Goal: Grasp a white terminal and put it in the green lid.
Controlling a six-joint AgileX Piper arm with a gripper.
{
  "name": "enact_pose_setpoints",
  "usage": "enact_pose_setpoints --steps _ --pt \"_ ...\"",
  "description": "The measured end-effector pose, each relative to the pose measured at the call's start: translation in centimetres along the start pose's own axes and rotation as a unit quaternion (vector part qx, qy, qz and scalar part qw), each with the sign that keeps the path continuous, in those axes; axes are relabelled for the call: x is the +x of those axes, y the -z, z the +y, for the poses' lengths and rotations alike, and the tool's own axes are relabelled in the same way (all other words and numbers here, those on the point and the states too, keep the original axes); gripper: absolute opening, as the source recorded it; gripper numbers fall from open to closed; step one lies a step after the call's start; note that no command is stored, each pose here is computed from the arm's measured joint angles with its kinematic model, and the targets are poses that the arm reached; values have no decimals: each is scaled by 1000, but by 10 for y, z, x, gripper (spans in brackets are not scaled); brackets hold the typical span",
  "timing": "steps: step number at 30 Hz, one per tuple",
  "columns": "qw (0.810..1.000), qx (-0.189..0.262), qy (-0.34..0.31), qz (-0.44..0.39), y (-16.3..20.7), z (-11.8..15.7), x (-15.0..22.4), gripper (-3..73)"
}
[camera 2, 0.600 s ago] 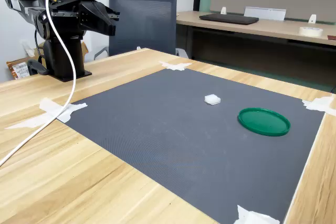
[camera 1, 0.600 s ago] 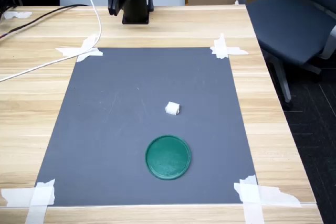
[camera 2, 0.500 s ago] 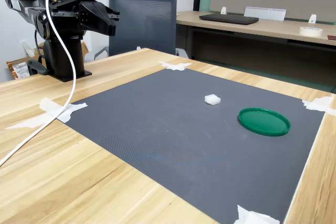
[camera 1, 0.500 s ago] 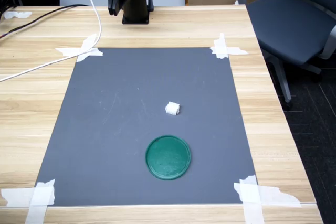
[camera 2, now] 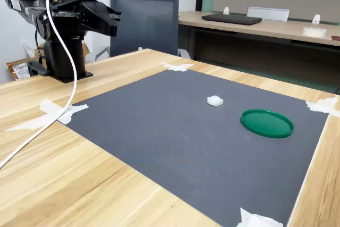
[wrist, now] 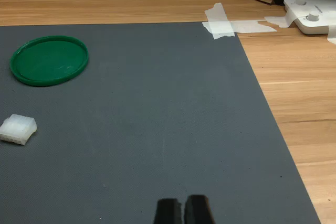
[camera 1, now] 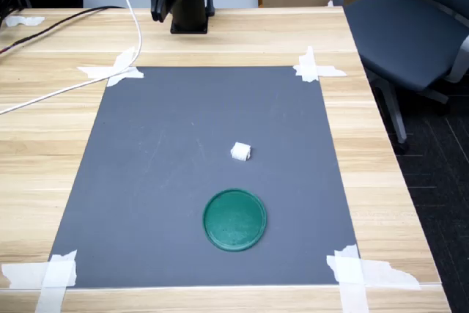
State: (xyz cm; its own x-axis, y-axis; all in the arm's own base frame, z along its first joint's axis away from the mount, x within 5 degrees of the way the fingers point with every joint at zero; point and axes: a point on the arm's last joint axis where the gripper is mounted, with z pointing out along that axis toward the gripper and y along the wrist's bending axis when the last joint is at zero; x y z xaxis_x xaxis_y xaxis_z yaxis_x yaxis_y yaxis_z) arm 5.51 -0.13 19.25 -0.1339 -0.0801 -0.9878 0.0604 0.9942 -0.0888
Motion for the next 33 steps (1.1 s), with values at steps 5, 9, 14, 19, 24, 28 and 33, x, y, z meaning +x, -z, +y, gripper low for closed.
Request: enact_pose_setpoints --steps 5,9,14,19,24,28,33 --pt "1000 2 0 -5 0 0 -1 -28" --pt "1000 -1 -1 27 -5 -1 -2 -28" --pt "999 -3 -1 44 -11 -4 -26 -28" --pt "999 -4 -1 51 -20 -7 -54 -28" --pt "995 -22 3 101 -33 -8 -72 -28" --pt "982 -53 15 181 -44 -6 -81 -28" --pt "960 -92 36 262 -65 -6 -99 -28"
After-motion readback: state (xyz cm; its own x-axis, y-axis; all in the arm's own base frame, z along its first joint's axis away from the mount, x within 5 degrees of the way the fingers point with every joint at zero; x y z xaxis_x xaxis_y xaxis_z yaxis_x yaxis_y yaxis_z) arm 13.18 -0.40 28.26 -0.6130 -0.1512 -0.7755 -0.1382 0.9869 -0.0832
